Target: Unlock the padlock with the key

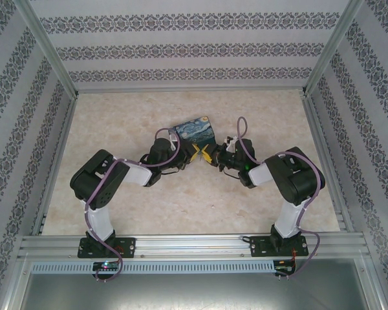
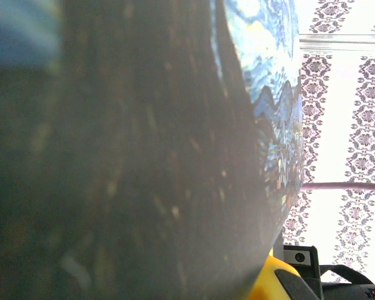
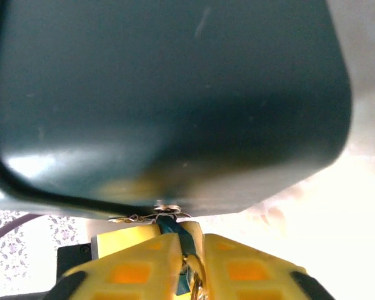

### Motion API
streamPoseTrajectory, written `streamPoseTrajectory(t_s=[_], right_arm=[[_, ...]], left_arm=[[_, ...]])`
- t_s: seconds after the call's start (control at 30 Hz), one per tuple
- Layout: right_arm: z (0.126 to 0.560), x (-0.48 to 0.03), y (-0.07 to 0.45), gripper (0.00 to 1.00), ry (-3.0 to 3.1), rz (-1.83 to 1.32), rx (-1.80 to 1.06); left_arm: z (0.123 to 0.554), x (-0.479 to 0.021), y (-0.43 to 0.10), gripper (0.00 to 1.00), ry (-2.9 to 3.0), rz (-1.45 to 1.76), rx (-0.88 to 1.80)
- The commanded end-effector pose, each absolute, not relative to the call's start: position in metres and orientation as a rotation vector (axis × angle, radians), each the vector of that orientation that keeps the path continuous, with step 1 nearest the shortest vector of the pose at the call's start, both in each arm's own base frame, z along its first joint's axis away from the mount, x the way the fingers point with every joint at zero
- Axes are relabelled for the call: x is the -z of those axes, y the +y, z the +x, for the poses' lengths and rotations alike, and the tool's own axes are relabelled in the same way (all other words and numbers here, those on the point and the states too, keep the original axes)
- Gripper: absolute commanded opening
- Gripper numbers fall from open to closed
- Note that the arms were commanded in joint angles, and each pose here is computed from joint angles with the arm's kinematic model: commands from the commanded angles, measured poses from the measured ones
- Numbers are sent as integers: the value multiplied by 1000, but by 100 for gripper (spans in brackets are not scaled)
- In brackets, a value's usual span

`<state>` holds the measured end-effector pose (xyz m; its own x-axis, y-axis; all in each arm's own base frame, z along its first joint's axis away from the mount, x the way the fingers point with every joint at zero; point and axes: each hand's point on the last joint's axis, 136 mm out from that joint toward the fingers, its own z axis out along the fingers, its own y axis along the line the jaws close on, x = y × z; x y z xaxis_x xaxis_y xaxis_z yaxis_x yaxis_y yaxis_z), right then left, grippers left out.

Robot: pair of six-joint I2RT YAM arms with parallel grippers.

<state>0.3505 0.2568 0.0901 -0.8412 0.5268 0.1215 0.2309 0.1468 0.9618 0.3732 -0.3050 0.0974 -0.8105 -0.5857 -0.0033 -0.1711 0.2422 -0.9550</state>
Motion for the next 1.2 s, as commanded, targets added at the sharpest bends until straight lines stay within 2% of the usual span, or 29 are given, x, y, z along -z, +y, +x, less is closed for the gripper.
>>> streamPoseTrajectory(t_s=[0.0,0.23,0.4,0.77,0.9,1.03,1.17], right_arm=[[325,-147,278,32,2093,380,-1940],[303,-123,254,51,2185,399,-1838],[293,-107,242,59,2246,394,-1769],[295,-94,234,59,2341,328,-1561],[294,-90,225,59,2414,248,-1349],[286,-94,218,59,2516,9,-946],[284,-97,214,59,2524,-167,-710]], left_arm=[[345,-68,-324,0,2284,-630,1618],[348,-63,-318,0,2311,-605,1588],[344,-59,-314,0,2352,-581,1562],[336,-65,-309,0,2431,-493,1483],[334,-69,-308,0,2457,-459,1458],[333,-73,-309,0,2464,-440,1459],[333,-77,-311,0,2473,-425,1463]])
